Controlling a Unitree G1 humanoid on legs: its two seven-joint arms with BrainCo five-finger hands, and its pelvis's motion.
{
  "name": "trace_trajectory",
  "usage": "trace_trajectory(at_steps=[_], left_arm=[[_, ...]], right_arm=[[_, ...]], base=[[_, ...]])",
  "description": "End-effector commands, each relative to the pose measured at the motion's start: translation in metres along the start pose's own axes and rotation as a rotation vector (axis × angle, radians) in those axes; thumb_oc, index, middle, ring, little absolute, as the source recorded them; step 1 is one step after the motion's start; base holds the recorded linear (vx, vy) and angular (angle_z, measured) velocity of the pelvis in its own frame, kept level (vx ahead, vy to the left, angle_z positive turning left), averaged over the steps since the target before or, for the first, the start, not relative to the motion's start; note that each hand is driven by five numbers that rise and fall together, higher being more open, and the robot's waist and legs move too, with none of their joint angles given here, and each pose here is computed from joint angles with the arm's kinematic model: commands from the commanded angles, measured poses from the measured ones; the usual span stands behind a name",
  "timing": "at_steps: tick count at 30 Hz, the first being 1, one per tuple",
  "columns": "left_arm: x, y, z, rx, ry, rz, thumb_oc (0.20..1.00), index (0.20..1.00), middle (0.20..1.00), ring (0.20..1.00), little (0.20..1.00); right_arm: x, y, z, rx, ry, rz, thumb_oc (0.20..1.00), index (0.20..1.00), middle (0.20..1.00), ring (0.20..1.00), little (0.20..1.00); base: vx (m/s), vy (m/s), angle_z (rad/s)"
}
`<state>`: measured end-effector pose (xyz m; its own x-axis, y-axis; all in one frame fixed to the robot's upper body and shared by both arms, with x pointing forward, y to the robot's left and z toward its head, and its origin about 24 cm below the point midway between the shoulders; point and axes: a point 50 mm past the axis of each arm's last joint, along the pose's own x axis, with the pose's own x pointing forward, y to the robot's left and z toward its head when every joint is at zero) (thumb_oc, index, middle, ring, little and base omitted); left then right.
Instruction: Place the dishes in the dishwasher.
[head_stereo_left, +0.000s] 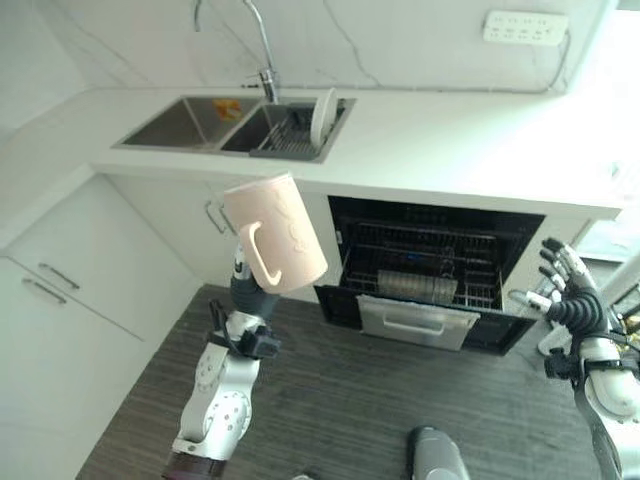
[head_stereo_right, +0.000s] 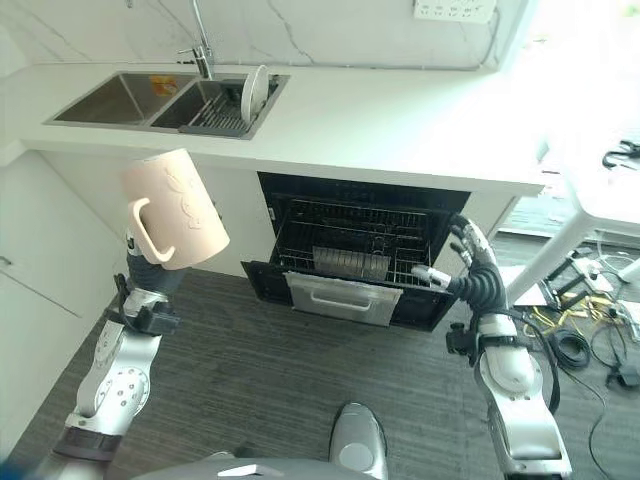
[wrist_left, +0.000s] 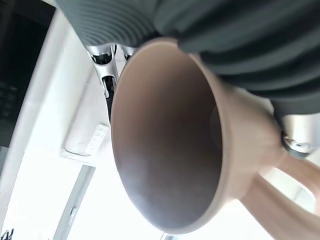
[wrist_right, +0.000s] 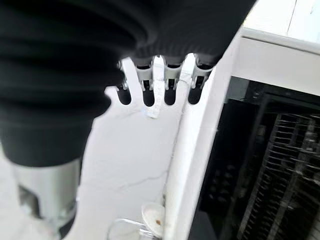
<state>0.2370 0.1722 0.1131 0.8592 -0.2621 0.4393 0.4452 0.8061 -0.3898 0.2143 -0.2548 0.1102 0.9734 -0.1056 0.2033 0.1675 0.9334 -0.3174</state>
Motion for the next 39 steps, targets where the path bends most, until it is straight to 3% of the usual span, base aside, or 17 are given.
trace_trajectory(at_steps=[1, 7, 23, 34, 39], left_arm=[[0.008, -0.008, 0.025, 0.017, -0.129, -0.06, 0.2, 0.2, 0.2, 0.2, 0.2], [-0.007, 0.001, 0.018, 0.015, -0.097, -0.044, 0.2, 0.2, 0.2, 0.2, 0.2], [0.003, 0.01, 0.028, 0.063, -0.108, -0.024, 0.2, 0.2, 0.2, 0.2, 0.2], [0.005, 0.001, 0.025, 0.114, -0.067, -0.079, 0.2, 0.2, 0.2, 0.2, 0.2], [0.012, -0.003, 0.027, 0.182, -0.08, -0.064, 0.2, 0.2, 0.2, 0.2, 0.2]], right_arm=[[0.008, -0.007, 0.016, -0.02, -0.092, -0.024, 1.0, 1.0, 1.0, 1.0, 1.0], [0.007, -0.004, 0.011, -0.023, -0.064, 0.004, 1.0, 1.0, 1.0, 1.0, 1.0], [0.004, 0.005, 0.013, -0.006, -0.062, 0.033, 1.0, 1.0, 1.0, 1.0, 1.0], [0.001, 0.008, 0.014, 0.169, -0.08, 0.064, 1.0, 1.0, 1.0, 1.0, 1.0], [0.005, 0.017, 0.02, 0.378, -0.1, 0.157, 1.0, 1.0, 1.0, 1.0, 1.0]], base=[[0.24, -0.3, -0.06], [0.37, 0.051, -0.2], [0.25, 0.21, -0.11], [0.1, 0.089, 0.06], [0.01, -0.181, -0.29]])
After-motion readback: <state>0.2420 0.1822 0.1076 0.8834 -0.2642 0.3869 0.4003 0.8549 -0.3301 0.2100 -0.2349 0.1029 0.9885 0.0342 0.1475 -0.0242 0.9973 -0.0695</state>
